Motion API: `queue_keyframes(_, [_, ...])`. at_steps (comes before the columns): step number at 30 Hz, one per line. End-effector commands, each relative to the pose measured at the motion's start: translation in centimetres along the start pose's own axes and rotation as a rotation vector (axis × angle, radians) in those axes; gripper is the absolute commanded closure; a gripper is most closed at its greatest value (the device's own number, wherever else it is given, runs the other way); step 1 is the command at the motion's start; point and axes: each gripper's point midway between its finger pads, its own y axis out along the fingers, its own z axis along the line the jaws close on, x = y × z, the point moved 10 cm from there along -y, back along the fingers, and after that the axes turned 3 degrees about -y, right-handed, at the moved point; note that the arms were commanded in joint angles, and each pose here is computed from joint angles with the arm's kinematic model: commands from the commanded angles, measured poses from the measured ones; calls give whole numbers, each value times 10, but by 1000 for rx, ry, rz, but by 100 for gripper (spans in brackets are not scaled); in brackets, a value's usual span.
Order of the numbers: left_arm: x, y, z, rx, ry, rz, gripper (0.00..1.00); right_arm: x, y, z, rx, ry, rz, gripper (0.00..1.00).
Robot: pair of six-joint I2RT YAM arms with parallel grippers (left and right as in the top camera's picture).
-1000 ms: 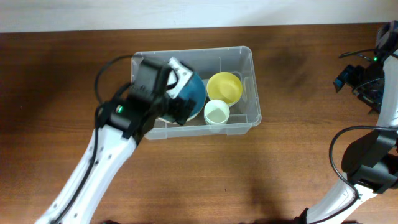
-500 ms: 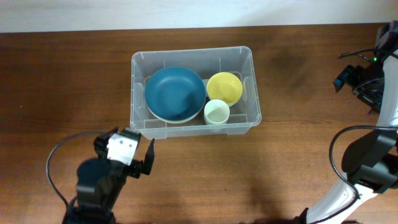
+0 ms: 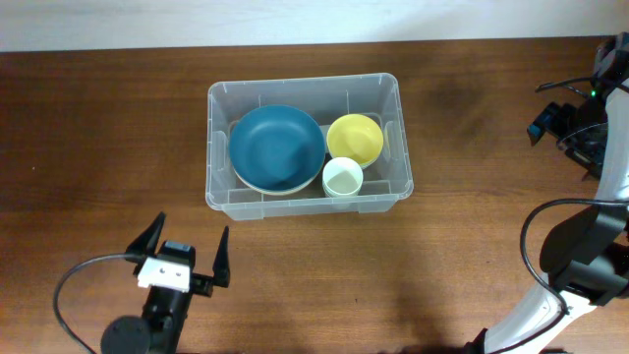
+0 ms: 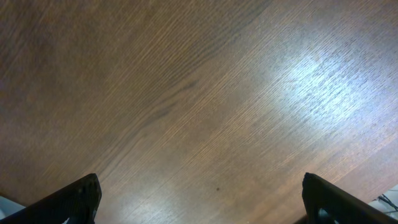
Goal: Pack container
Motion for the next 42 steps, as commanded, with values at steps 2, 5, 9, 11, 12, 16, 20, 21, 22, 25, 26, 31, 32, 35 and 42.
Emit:
queue_keyframes(2, [-6, -6, -2, -7, -1, -54, 1, 0, 2, -2, -17, 10, 0, 1])
queue_keyframes(5, [-11, -2, -2, -9, 2, -75, 1, 0, 2, -2, -17, 10, 1, 1])
queue_keyframes(9, [-20, 6, -1, -7, 10, -121, 1, 0, 2, -2, -17, 10, 0, 1])
queue_keyframes(11, [-27, 9, -1, -4, 10, -121, 1, 0, 2, -2, -17, 10, 0, 1])
queue_keyframes(12, [-32, 11, -1, -4, 9, -116, 1, 0, 2, -2, -17, 10, 0, 1])
queue_keyframes(16, [-52, 18, 2, 28, 6, -109, 1, 0, 2, -2, -17, 10, 0, 1])
queue_keyframes(20, [-67, 21, 4, 57, 3, -90, 1, 0, 2, -2, -17, 10, 0, 1])
queue_keyframes(21, [-67, 22, 4, 59, 2, -86, 1, 0, 2, -2, -17, 10, 1, 1])
queue_keyframes(22, [-69, 22, 5, 66, 1, -71, 1, 0, 2, -2, -17, 10, 0, 1])
queue_keyframes(25, [-83, 21, 10, 99, -14, 23, 0, 0, 2, -2, -17, 10, 0, 1])
queue_keyframes(26, [-88, 21, 10, 101, -19, 53, 1, 0, 2, -2, -17, 10, 0, 1])
queue_keyframes(31, [-88, 21, 10, 104, -18, 52, 1, 0, 2, -2, -17, 10, 0, 1])
queue_keyframes(32, [-88, 21, 10, 103, -18, 53, 1, 0, 2, -2, -17, 10, 0, 1])
queue_keyframes(35, [-88, 21, 10, 104, -19, 53, 1, 0, 2, -2, -17, 10, 0, 1])
queue_keyframes(42, [-88, 21, 10, 104, -18, 53, 1, 0, 2, -2, -17, 10, 0, 1])
